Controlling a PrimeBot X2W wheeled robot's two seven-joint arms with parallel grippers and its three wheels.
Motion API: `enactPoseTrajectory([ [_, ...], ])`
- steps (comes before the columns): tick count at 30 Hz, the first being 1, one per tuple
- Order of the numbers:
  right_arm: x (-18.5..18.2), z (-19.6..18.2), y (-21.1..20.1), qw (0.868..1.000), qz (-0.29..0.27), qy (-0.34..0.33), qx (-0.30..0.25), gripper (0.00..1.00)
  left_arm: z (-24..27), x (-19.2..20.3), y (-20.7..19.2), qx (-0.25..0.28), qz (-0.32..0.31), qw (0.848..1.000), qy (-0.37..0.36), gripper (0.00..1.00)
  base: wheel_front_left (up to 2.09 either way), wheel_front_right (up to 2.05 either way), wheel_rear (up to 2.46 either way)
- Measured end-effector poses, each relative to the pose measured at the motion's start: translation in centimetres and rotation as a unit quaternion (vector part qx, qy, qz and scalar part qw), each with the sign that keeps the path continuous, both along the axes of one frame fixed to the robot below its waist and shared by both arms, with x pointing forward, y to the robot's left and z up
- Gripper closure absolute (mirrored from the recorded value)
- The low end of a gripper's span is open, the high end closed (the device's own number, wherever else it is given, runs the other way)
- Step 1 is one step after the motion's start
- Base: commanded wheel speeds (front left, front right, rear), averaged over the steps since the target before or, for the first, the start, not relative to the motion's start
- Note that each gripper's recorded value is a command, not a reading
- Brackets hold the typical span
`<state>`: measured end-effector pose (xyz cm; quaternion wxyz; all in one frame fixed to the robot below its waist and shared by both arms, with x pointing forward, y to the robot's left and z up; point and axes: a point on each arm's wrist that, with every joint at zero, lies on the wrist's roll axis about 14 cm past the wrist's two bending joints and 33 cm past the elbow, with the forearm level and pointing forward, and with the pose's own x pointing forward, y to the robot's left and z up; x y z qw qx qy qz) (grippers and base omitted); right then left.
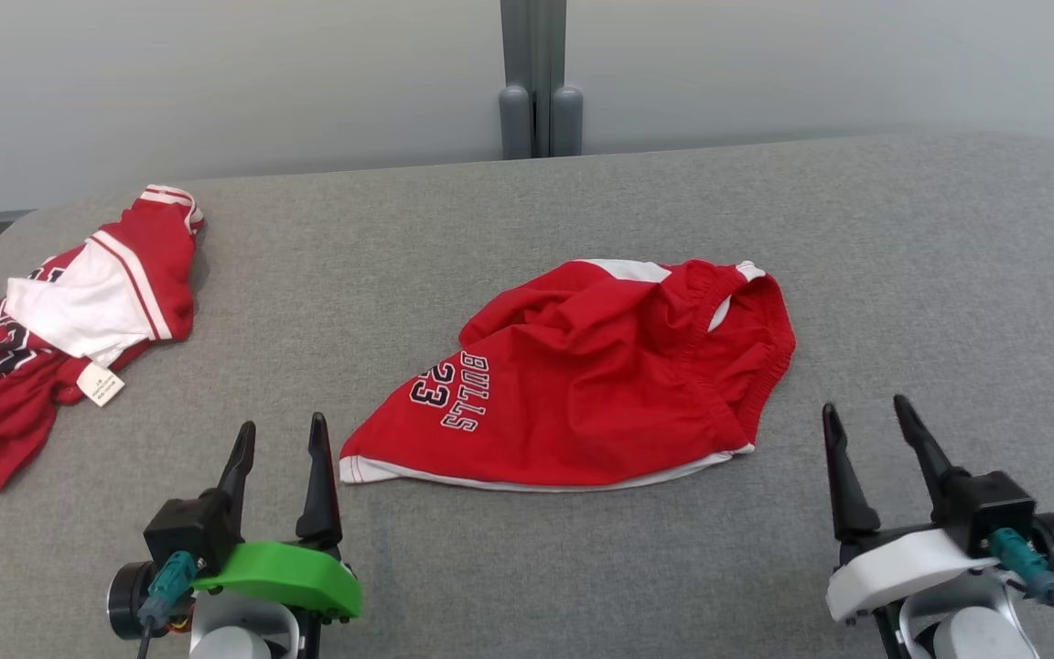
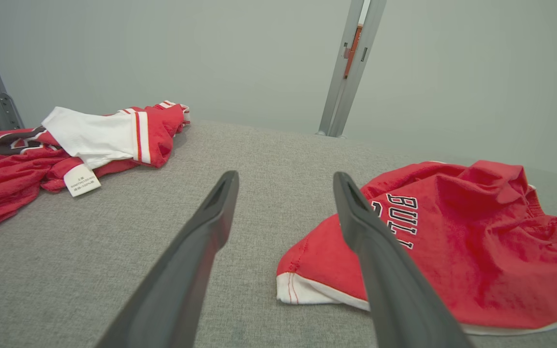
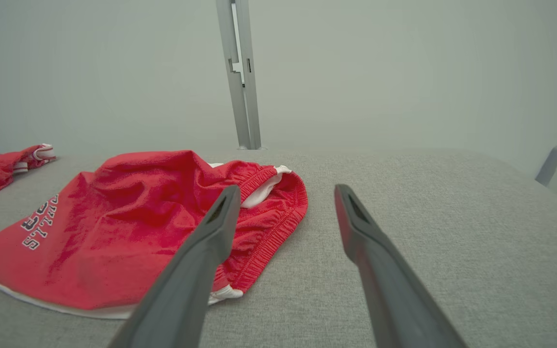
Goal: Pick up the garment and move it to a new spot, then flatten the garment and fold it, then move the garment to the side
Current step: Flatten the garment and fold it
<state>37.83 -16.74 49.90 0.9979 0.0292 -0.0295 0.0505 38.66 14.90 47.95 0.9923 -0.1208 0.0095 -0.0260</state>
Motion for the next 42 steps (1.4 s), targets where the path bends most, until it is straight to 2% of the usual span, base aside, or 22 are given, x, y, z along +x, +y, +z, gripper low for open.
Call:
enactPoseTrajectory([
  [2, -0.2, -2.0, 0.7, 0.999, 0.014, 0.029, -0.039, 0.00, -0.2, -0.1, -0.1, 0.000, -0.001, 1.000, 0.002, 0.00, 0.00, 0.00, 0.00],
  [6, -0.4, -6.1, 1.8, 0.992, 0.041, 0.092, -0.073, 0.00, -0.5, -0.2, 0.1, -0.001, 0.002, 1.000, 0.009, 0.00, 0.00, 0.00, 0.00],
  [20, 3.2, -11.3, 6.4, 0.973, 0.116, 0.168, -0.103, 0.00, -2.6, -1.2, 3.5, 0.005, 0.054, 0.998, 0.042, 0.00, 0.00, 0.00, 0.00],
  [21, 3.4, -11.4, 6.8, 0.973, 0.120, 0.168, -0.102, 0.29, -2.8, -1.3, 3.7, 0.006, 0.058, 0.997, 0.045, 0.00, 0.00, 0.00, 0.00],
  [23, 3.5, -11.6, 7.2, 0.972, 0.127, 0.170, -0.102, 0.58, -3.3, -1.6, 4.0, 0.007, 0.061, 0.997, 0.054, 0.00, 0.00, 0.00, 0.00],
  [24, 3.5, -11.6, 7.4, 0.972, 0.129, 0.169, -0.100, 0.64, -3.7, -1.7, 3.9, 0.007, 0.060, 0.996, 0.060, 0.00, 0.00, 0.00, 0.00],
  [25, 3.5, -11.5, 7.6, 0.972, 0.131, 0.168, -0.100, 0.78, -4.0, -1.8, 3.8, 0.007, 0.058, 0.996, 0.065, 0.00, 0.00, 0.00, 0.00],
  [26, 3.5, -11.5, 7.7, 0.972, 0.133, 0.168, -0.098, 1.00, -4.5, -2.0, 3.6, 0.006, 0.052, 0.996, 0.073, 0.00, 0.00, 0.00, 0.00],
  [35, 3.4, -9.9, 6.2, 0.980, 0.106, 0.147, -0.077, 1.00, -7.4, -1.9, 0.5, -0.002, -0.006, 0.993, 0.120, 0.00, 0.00, 0.00, 0.00],
  [42, 2.7, -9.9, 4.8, 0.983, 0.086, 0.148, -0.069, 1.00, -10.1, -1.8, -3.5, 0.000, -0.082, 0.982, 0.168, 0.00, 0.00, 0.00, 0.00],
])
